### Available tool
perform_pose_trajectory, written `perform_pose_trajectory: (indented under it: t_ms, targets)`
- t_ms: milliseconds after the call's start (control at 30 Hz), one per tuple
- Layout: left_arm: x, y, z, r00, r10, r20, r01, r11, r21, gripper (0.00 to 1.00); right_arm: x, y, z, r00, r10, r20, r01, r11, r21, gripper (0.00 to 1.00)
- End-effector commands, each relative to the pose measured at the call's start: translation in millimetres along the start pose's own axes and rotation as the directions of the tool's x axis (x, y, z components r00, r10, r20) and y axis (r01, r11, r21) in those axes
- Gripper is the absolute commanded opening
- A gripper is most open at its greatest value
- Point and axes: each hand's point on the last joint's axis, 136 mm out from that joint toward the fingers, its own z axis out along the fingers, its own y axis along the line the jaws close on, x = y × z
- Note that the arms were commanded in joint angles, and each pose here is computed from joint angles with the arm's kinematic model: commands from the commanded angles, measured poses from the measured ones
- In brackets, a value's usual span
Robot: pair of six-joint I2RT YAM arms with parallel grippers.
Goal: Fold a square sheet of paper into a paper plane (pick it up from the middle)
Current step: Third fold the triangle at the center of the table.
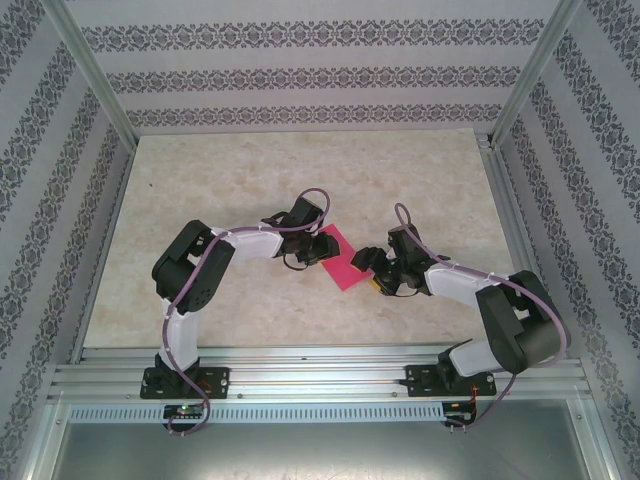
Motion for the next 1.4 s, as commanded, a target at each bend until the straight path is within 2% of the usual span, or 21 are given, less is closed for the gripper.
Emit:
perform_pose_trajectory:
  t_ms: [0,100,200,400,467,600,867,933,1033,1100,1233,1367]
  targets:
    - [3,5,4,1.0,0.017,-0.016,-0.018,0.999,-0.03,0.36,-8,10,9,0.999,0.004,0.039,-0.002,0.999,-0.05,0.73]
    - [4,5,5,1.0,0.016,-0.025,-0.017,0.999,-0.032,0.35,-15,15,10,0.997,-0.004,0.074,0.01,0.996,-0.087,0.71]
    - [4,4,4,0.999,0.017,-0.028,-0.018,1.0,-0.025,0.35,-17,21,18,0.998,-0.008,0.054,0.013,0.995,-0.101,0.7]
    - [4,1,2,0.999,0.022,-0.025,-0.022,1.0,-0.02,0.35,-25,29,24,0.996,-0.003,0.087,0.017,0.987,-0.163,0.61]
    - [4,0,2,0.999,0.024,-0.025,-0.024,1.0,-0.018,0.35,-27,36,23,0.996,-0.013,0.087,0.028,0.984,-0.175,0.6]
    - [3,-1,1,0.999,0.026,-0.024,-0.026,1.0,-0.014,0.35,-31,38,19,0.994,-0.032,0.102,0.046,0.989,-0.138,0.52]
    - [3,-2,-1,1.0,0.025,-0.018,-0.025,1.0,-0.016,0.35,-36,39,7,0.991,-0.064,0.119,0.073,0.995,-0.073,0.56]
    - [3,-3,-1,1.0,0.023,-0.02,-0.023,1.0,-0.013,0.35,-39,39,6,0.991,-0.054,0.126,0.065,0.995,-0.081,0.52]
    - [3,-4,-2,0.999,0.027,-0.021,-0.027,1.0,-0.011,0.35,-38,37,8,0.992,-0.044,0.119,0.053,0.996,-0.076,0.57]
    - [3,-3,-2,0.999,0.025,-0.023,-0.025,1.0,-0.012,0.34,-38,32,10,0.993,-0.038,0.115,0.046,0.996,-0.07,0.56]
    - [3,-4,-3,0.999,0.026,-0.019,-0.026,1.0,-0.013,0.34,-37,37,4,0.991,-0.037,0.129,0.052,0.993,-0.108,0.53]
    - [1,-5,-4,1.0,0.025,-0.015,-0.026,1.0,-0.012,0.34,-35,29,2,0.989,-0.087,0.116,0.092,0.995,-0.036,0.43]
